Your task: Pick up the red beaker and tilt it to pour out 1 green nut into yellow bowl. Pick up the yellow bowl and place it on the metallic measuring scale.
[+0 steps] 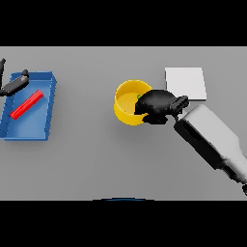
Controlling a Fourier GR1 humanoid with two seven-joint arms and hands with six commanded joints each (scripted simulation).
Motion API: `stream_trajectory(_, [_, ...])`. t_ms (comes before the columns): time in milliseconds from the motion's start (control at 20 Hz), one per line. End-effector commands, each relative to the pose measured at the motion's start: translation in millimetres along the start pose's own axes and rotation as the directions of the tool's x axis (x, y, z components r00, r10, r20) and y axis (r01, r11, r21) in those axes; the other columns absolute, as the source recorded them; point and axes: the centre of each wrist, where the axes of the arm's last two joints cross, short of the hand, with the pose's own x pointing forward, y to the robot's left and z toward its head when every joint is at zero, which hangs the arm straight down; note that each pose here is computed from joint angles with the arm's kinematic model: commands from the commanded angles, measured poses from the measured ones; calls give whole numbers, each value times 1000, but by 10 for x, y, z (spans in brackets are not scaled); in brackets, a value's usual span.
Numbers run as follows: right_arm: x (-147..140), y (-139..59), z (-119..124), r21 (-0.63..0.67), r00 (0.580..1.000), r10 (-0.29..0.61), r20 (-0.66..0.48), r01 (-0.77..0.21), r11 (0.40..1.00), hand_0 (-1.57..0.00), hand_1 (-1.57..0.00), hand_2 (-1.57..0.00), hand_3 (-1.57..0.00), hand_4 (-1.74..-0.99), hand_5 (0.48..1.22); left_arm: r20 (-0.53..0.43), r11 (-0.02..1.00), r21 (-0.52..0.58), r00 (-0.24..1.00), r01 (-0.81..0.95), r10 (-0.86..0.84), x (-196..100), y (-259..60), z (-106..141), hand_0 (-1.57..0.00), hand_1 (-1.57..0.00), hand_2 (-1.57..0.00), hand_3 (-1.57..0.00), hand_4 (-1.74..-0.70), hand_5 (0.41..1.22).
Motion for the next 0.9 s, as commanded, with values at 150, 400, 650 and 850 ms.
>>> stream_trajectory(150, [-99,-138,154,-36,998,-3,-56,1,999,-1566,-1566,-1554,-1262,-1721,1219,4,1000,-6,1000,-5,5,-3,39,-4,1,1,1,1,-806,723])
stream_trajectory(400, [-287,-277,343,-75,995,36,-90,-42,996,-1569,-1569,-1565,-1263,-1719,1220,20,1000,5,1000,-1,1,36,50,23,1,1,1,1,-802,730])
stream_trajectory(650, [-629,-373,455,-138,982,20,-187,-46,989,-1570,-1570,-1569,-1256,-1719,1221,0,1000,7,1000,8,-8,51,44,49,1,1,1,1,-801,734])
stream_trajectory(850, [-932,-334,509,-156,962,-63,-265,22,988,-1571,-1571,-1570,-1211,-1720,1221,-11,1000,4,1000,2,-2,69,32,121,1,1,1,1,-818,750])
